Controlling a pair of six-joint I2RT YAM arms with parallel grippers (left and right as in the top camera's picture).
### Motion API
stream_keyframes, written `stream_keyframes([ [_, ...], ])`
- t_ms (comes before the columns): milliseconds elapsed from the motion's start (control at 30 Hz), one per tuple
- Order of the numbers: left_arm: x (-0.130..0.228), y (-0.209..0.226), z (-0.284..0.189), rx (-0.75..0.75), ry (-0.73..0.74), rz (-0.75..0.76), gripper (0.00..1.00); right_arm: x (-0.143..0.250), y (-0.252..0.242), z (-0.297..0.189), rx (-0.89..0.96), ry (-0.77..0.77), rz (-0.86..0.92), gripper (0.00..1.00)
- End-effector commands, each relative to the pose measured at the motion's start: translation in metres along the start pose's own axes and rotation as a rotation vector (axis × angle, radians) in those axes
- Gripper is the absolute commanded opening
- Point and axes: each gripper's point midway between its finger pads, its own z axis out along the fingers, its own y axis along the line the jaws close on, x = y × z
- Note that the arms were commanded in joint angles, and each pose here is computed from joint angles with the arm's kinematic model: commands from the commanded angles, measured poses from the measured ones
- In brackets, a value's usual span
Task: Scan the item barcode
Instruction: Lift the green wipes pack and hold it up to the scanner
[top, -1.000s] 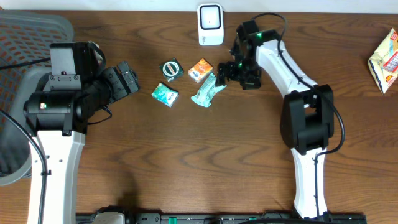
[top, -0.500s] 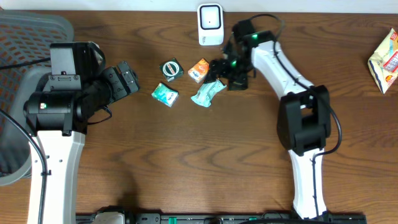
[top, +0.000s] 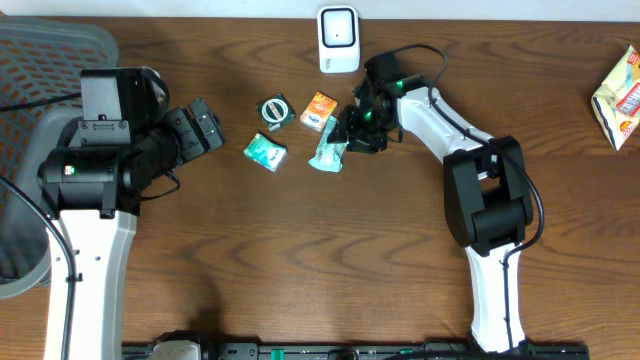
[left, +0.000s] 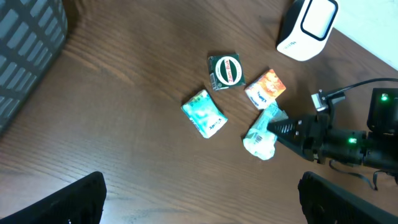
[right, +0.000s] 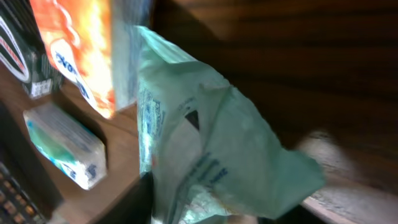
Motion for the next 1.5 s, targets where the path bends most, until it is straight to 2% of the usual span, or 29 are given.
stream_keyframes([
  [0, -0.002, 0.002, -0.001, -0.007, -0.007, 0.003, 0.98, 0.013, -0.021, 0.017, 0.044, 0.050, 0.041, 0.24],
  [67, -0.002, 0.002, -0.001, -0.007, -0.007, 0.003, 0.98, 0.007, -0.016, 0.009, 0.014, 0.041, 0.024, 0.01],
  [267, -0.002, 0.002, -0.001, -0.007, -0.007, 0.003, 0.98, -0.012, 0.005, -0.035, -0.086, -0.025, -0.029, 0.01],
  [500, -0.002, 0.002, -0.001, -0.007, -0.007, 0.003, 0.98, -0.038, 0.043, -0.130, -0.267, -0.209, -0.159, 0.01],
  [633, -0.002, 0.002, -0.001, -0.007, -0.007, 0.003, 0.98, -0.051, 0.073, -0.161, -0.443, -0.270, -0.251, 0.01],
  [833, -0.002, 0.002, -0.001, -0.007, -0.007, 0.003, 0.98, -0.058, 0.113, -0.187, -0.641, -0.281, -0.253, 0.01],
  [1033, -0.002, 0.002, -0.001, -0.007, -0.007, 0.003, 0.98, -0.047, 0.109, -0.182, -0.641, -0.223, -0.240, 0.01],
  [1233, -0.002, 0.002, -0.001, -0.007, -0.007, 0.003, 0.98, -0.043, 0.093, -0.168, -0.558, -0.210, -0.207, 0.01],
  [1333, -0.002, 0.002, -0.001, -0.007, -0.007, 0.003, 0.98, -0.039, 0.098, -0.162, -0.540, -0.222, -0.281, 0.01],
  [1467, -0.002, 0.002, -0.001, -0.007, -0.007, 0.003, 0.98, -0.047, 0.098, -0.134, -0.344, -0.332, -0.365, 0.01],
])
